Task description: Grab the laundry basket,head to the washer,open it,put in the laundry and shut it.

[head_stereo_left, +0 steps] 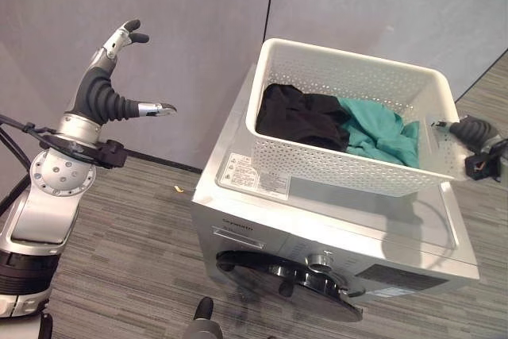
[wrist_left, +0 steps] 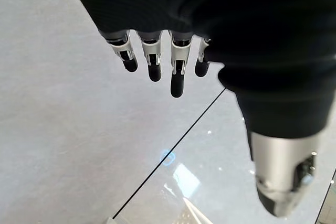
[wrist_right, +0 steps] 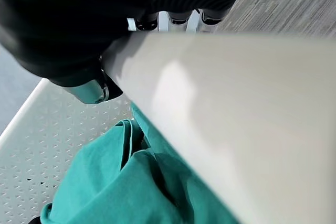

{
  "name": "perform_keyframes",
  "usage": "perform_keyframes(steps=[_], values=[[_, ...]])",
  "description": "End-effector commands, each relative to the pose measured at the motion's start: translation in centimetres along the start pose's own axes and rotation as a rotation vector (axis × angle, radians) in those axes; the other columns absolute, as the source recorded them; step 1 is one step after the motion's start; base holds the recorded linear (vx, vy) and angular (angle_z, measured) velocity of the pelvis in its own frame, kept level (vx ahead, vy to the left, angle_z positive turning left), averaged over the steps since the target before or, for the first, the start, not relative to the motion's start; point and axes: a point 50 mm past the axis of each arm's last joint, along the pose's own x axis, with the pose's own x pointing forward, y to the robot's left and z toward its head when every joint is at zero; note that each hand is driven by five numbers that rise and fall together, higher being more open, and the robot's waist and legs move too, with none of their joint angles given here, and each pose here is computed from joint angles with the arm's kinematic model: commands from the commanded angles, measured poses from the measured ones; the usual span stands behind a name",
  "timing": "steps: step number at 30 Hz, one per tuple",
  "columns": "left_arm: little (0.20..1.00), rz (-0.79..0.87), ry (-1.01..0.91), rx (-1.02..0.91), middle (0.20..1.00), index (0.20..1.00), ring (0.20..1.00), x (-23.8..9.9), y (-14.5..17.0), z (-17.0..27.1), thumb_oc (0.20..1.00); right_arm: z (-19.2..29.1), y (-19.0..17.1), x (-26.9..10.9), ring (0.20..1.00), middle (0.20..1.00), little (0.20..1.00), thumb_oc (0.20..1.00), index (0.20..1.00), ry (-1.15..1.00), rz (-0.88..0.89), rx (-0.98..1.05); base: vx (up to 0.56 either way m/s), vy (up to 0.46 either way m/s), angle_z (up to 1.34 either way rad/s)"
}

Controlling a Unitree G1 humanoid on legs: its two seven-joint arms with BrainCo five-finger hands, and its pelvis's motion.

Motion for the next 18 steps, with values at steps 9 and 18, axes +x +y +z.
perform_keyframes(steps=[9, 18], values=[[1.0, -0.008, -0.063, -0.05, 1.0, 1.0, 1.0, 0.7, -0.4, 0.9, 1.0, 9.5, -6.7, -1.9, 1.0, 1.0, 1.0, 1.0, 1.0, -0.067, -0.264, -0.396, -0.01, 0.003, 0.02], [1.0, 0.006, -0.047, -0.079, 1.0, 1.0, 1.0, -0.7, -0.6, 0.6, 1.0, 14.9, -3.3, -2.1, 1.0, 1.0, 1.0, 1.0, 1.0, -0.183, -0.174, -0.719, 0.0, 0.0, 0.0]])
